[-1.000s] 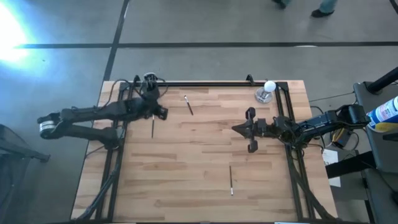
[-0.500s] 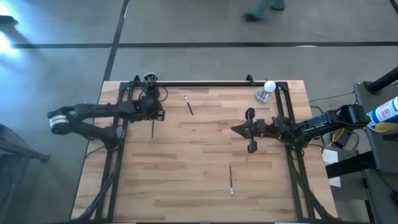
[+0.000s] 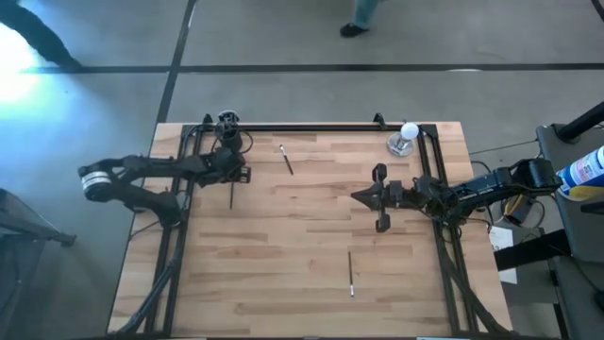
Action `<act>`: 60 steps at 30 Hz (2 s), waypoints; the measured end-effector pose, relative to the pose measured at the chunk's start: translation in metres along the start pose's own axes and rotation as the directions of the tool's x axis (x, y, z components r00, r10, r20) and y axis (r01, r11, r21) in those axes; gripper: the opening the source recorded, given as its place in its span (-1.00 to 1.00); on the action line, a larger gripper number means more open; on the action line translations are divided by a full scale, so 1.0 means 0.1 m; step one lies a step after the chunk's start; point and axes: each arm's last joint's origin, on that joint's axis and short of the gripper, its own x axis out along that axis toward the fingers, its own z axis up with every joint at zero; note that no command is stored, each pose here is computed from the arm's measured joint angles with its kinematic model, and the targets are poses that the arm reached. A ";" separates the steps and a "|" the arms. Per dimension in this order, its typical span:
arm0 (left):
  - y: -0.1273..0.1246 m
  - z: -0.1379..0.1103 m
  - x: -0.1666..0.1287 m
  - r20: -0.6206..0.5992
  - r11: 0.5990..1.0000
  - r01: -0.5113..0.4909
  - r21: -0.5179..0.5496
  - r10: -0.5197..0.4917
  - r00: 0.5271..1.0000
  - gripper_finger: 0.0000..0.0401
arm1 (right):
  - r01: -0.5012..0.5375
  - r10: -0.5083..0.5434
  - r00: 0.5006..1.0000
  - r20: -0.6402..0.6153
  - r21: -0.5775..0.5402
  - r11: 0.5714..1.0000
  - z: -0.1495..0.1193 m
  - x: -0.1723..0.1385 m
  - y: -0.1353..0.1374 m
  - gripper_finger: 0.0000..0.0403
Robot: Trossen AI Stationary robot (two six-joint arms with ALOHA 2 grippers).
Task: Put items in baskets/containers
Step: Put the brow brush into the pen holder
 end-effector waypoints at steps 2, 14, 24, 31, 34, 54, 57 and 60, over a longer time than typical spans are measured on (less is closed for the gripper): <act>0.00 0.01 0.02 0.002 1.000 -0.005 0.001 0.005 1.000 -0.35 | 0.000 0.000 1.000 0.000 0.000 1.000 0.00 0.00 0.00 -0.96; -0.02 -0.02 0.18 -0.025 0.998 -0.044 0.040 0.045 0.999 -0.64 | 0.000 0.000 1.000 0.007 0.004 1.000 0.01 0.00 0.00 -0.96; 0.00 0.10 -0.10 0.061 0.997 0.073 0.032 -0.075 0.995 -0.99 | 0.001 -0.001 1.000 0.008 0.004 1.000 0.01 0.00 0.00 -0.96; 0.06 0.21 -0.44 0.228 0.985 0.172 -0.019 -0.163 0.960 -1.00 | 0.002 -0.002 1.000 0.007 0.004 1.000 0.01 0.00 0.00 -0.96; 0.06 0.24 -0.58 0.308 0.975 0.222 -0.020 -0.205 0.929 -1.00 | 0.002 -0.002 1.000 0.007 0.004 1.000 0.01 0.00 0.00 -0.96; -0.39 0.59 -0.86 0.711 0.894 0.338 0.292 -0.440 0.548 -1.00 | 0.002 -0.002 1.000 0.008 0.003 1.000 0.01 0.00 0.00 -0.96; -0.40 0.66 -0.83 0.774 0.928 0.225 0.298 -0.373 0.513 -1.00 | 0.001 -0.001 1.000 0.008 0.004 1.000 0.01 0.00 0.00 -0.96; -0.38 0.73 -0.79 0.828 0.947 0.137 0.291 -0.320 0.460 -1.00 | 0.001 -0.001 1.000 0.008 0.004 1.000 0.01 0.00 0.00 -0.96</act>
